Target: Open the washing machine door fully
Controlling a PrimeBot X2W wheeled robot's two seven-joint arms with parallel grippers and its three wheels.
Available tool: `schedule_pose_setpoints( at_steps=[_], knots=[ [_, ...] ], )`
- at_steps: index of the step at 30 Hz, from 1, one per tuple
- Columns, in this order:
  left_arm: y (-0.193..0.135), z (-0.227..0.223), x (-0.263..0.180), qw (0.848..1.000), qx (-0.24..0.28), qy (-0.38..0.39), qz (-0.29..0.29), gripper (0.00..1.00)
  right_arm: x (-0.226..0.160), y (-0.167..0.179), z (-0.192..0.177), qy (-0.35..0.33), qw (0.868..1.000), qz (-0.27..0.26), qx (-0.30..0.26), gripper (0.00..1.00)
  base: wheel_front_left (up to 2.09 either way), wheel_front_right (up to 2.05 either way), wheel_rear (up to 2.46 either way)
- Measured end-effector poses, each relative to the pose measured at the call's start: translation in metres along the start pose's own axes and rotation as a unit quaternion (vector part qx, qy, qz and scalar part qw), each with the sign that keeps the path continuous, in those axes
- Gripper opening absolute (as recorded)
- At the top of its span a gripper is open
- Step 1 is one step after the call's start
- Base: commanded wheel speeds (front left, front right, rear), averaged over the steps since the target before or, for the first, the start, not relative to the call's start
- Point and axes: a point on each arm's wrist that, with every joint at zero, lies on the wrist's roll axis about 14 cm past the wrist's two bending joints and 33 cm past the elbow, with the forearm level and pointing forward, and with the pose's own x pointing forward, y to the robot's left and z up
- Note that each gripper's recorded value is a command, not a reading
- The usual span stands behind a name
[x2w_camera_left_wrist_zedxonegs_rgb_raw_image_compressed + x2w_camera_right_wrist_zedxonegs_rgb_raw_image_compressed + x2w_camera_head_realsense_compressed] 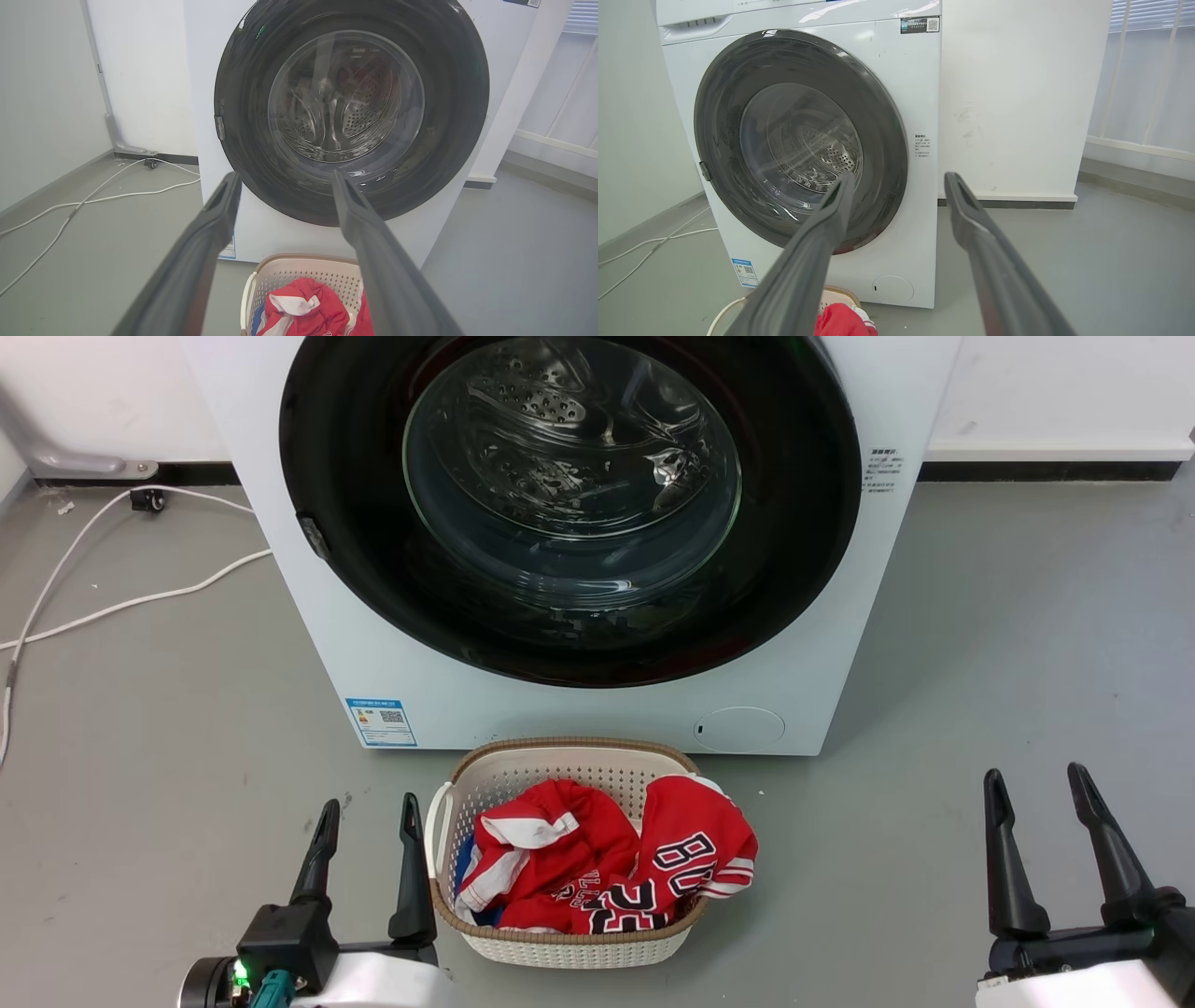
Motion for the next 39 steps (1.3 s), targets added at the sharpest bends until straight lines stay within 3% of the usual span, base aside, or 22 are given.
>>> schedule_pose_setpoints(
  at_steps=[9,32,33,34,35,39],
  knots=[
    [-0.0028,0.0020,-0.0024,1.000,0.021,-0.008,-0.006,1.00,0.0004,0.0000,0.0081,-0.015,1.000,0.003,-0.021,1.00,0.00,0.00,0.00],
    [0.0006,-0.0020,-0.0024,1.000,0.023,-0.002,0.000,1.00,-0.0022,-0.0014,0.0004,-0.004,1.000,-0.001,-0.006,1.00,0.00,0.00,0.00],
    [0.0006,-0.0020,-0.0025,1.000,0.023,-0.002,0.000,1.00,-0.0021,-0.0013,0.0004,-0.004,1.000,-0.001,-0.006,0.59,0.00,0.00,0.00],
    [0.0008,-0.0020,-0.0025,1.000,0.023,-0.002,0.001,1.00,-0.0020,-0.0011,0.0006,-0.004,1.000,-0.001,-0.006,0.08,0.00,0.00,0.00],
    [0.0009,-0.0022,-0.0026,1.000,0.023,-0.002,0.001,1.00,-0.0017,0.0006,0.0008,-0.005,1.000,0.001,-0.005,0.00,0.00,0.00,0.00],
    [0.0014,-0.0030,-0.0027,1.000,0.023,0.000,0.002,1.00,-0.0018,-0.0011,0.0007,-0.006,1.000,-0.004,0.011,0.00,0.00,0.00,0.00]
  ],
)
